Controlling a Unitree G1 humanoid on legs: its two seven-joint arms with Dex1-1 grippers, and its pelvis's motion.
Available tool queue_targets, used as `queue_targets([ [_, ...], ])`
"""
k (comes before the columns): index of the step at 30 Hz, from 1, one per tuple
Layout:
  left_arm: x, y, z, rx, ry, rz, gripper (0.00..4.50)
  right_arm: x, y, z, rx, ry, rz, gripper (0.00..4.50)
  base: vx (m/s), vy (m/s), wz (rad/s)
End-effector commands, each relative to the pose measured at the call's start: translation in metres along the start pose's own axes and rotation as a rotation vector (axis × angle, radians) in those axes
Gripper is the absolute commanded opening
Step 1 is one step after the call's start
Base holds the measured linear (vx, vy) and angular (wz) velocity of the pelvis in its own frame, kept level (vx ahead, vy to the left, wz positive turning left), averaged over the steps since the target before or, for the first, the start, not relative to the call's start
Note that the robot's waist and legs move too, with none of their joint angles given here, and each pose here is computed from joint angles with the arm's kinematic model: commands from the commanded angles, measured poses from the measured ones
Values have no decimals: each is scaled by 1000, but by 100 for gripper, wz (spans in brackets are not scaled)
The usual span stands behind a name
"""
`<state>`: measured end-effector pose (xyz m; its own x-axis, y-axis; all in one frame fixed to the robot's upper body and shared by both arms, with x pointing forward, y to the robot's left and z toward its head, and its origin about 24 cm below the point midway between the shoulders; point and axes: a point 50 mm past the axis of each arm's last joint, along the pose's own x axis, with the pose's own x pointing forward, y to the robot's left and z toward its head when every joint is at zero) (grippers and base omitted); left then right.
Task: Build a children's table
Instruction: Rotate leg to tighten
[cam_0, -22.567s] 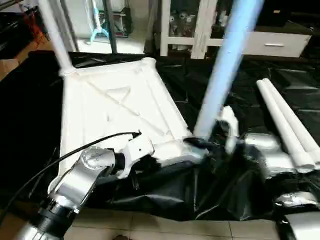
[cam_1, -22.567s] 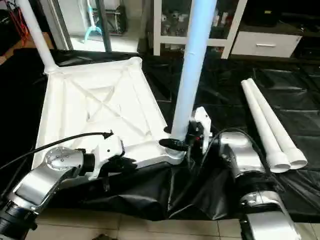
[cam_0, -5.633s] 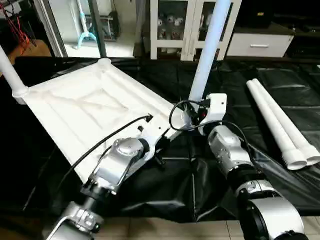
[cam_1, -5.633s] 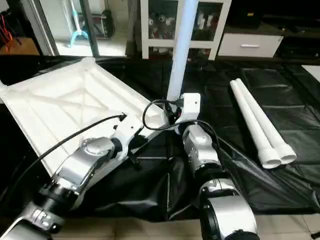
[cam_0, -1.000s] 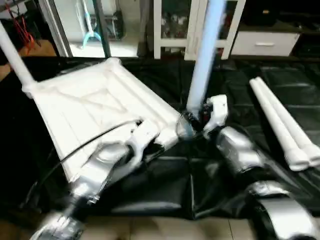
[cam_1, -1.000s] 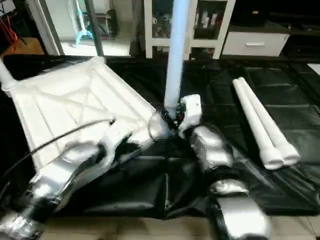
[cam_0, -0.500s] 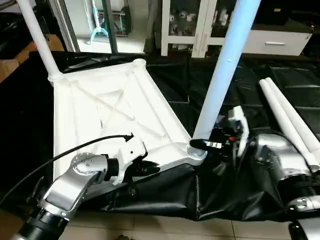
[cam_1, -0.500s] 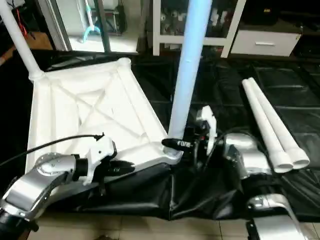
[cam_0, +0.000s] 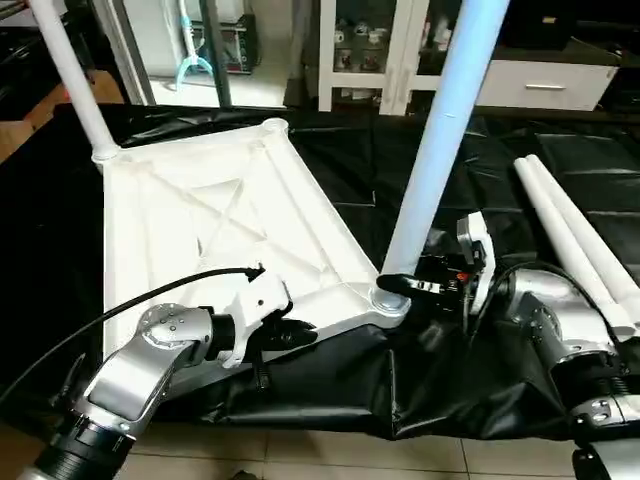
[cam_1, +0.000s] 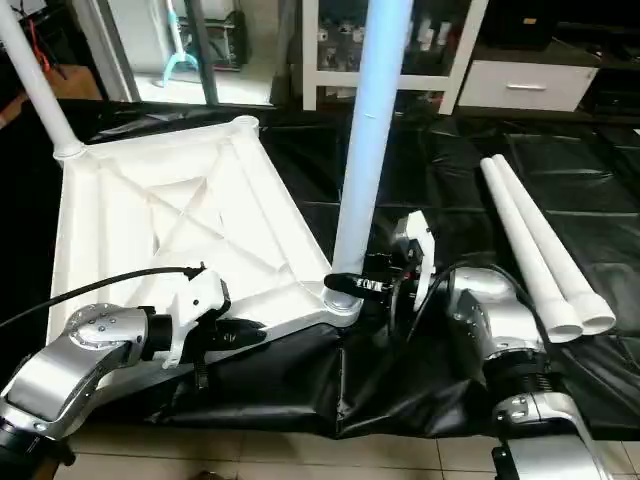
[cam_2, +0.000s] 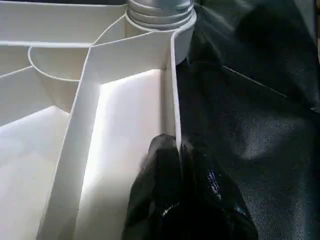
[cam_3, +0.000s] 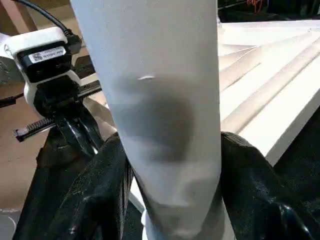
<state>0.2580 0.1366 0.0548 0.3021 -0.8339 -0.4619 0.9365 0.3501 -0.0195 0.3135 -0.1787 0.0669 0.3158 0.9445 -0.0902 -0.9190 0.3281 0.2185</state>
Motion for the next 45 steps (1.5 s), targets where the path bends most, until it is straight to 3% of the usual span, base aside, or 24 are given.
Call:
queue_targets([
  [1, -4, 0, 3, 15, -9, -19, 0, -14, -7, 4, 17, -39, -95, 211, 0, 0, 0],
  [25, -3, 0, 3, 16, -9, -18, 0, -14, -7, 3, 17, -39, -98, 211, 0, 0, 0],
  [27, 40, 25, 16, -85, 31, 258, 0, 30, -34, -22, 109, -93, -726, 210, 0, 0, 0],
  [28, 52, 29, 21, -107, 52, 324, 0, 41, -36, -29, 142, -92, -890, 207, 0, 0, 0],
  [30, 58, 31, 24, -117, 65, 356, 0, 46, -37, -32, 159, -89, -976, 205, -30, 2, -3],
  [40, 61, 35, 26, -122, 66, 377, 0, 53, -39, -27, 125, -94, -998, 199, 0, 0, 0],
  [43, 57, 33, 25, -96, 48, 344, 0, 67, -30, -15, 70, -146, -760, 199, 0, 0, 0],
  [45, 53, 31, 24, -70, 36, 316, 0, 65, -27, -8, 12, -149, -660, 266, 0, 0, 0],
])
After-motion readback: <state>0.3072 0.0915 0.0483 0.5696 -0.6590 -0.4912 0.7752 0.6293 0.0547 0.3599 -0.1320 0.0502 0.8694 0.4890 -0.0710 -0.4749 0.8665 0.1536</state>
